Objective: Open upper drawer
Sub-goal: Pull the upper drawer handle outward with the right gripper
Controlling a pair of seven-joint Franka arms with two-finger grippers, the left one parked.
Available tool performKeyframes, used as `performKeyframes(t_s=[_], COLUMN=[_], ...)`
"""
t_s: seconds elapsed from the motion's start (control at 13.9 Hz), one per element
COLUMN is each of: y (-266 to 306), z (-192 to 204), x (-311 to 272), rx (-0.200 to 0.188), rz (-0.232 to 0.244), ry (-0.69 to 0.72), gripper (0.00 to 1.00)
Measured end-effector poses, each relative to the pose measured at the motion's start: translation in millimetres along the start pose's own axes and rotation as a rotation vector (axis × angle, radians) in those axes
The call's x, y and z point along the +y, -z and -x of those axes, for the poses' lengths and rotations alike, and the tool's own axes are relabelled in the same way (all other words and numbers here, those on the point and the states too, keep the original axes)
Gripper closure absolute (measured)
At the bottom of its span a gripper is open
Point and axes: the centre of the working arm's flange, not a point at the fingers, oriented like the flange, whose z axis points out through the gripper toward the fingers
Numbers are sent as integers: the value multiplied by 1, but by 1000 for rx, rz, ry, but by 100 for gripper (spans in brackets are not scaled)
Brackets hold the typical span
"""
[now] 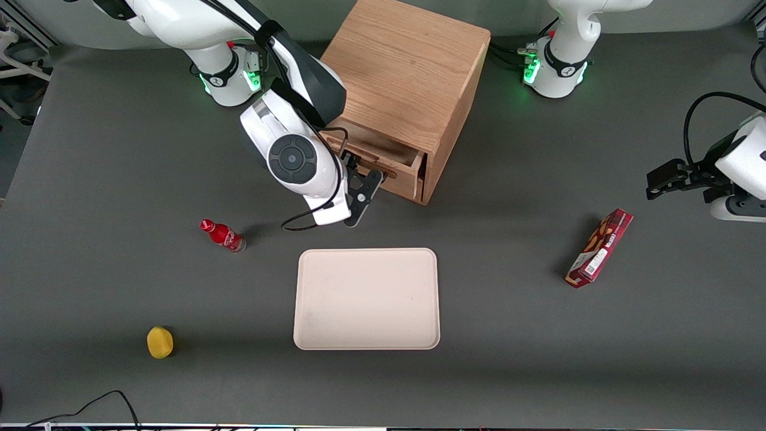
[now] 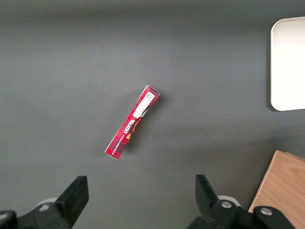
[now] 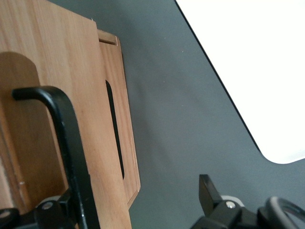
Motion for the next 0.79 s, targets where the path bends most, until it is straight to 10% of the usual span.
performKeyframes(t_s=[0.79], y=[10], z=[-9], x=[48], rx=[25], rz=[73], ry=[-33], gripper=[0])
